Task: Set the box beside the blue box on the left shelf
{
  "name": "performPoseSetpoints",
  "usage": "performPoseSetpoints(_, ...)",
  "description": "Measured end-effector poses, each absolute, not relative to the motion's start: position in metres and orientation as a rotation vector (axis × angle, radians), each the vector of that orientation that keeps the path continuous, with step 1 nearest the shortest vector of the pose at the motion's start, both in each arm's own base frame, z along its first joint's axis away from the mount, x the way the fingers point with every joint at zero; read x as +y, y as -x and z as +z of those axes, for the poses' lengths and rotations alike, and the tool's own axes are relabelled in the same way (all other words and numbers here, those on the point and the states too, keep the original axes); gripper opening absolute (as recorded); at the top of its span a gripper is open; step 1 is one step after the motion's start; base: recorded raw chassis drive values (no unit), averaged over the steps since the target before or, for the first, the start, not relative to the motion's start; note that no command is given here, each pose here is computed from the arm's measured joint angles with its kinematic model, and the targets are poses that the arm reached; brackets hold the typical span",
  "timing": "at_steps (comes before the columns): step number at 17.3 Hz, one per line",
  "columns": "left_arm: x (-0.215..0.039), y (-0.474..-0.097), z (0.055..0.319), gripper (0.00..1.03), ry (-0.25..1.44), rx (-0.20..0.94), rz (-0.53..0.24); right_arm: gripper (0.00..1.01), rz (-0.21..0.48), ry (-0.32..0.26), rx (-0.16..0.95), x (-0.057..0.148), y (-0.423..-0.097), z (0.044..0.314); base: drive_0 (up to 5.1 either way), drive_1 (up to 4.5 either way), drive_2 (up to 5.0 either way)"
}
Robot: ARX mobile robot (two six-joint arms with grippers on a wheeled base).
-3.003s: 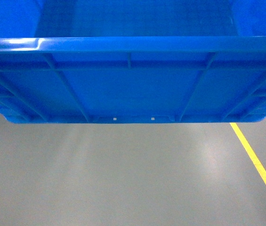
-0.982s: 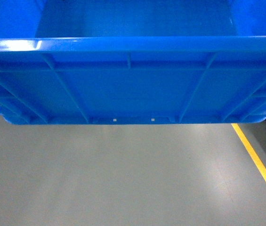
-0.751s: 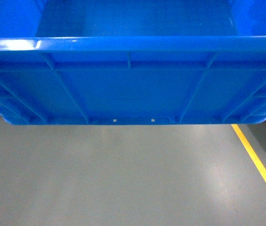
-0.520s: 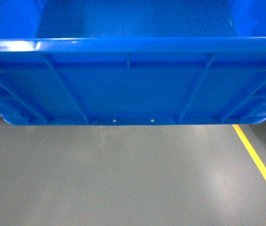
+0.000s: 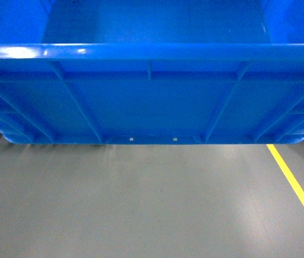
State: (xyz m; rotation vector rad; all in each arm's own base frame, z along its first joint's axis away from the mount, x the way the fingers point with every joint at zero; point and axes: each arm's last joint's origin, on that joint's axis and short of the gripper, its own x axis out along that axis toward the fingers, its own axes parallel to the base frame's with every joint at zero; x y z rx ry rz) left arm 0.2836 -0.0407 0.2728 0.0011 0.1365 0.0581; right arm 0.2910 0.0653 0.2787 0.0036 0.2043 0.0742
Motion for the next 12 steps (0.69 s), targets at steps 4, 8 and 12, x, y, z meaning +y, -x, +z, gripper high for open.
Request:
performPoseSetpoints(4,-0.0406,-0.2836,0.2727,0.18,-0.001,0.137,0.059,0.20,0.074,-0.003,0.202,0.0653,-0.2910,0.2790,0.1,4.11,-4.0)
performPoseSetpoints(8,-0.0406,-0.2835,0.2730,0.18,-0.001,0.135,0.060,0.20,0.074,-0.004,0.200,0.0653,-0.2910,0.2792,0.0,4.11,-4.0)
performPoseSetpoints(12,-0.0408,-0.2836,0.2735,0.18,0.000,0.130,0.057,0.20,0.074,-0.004,0.200,0.0653,-0.2911,0.2792,0.1,4.16,-4.0)
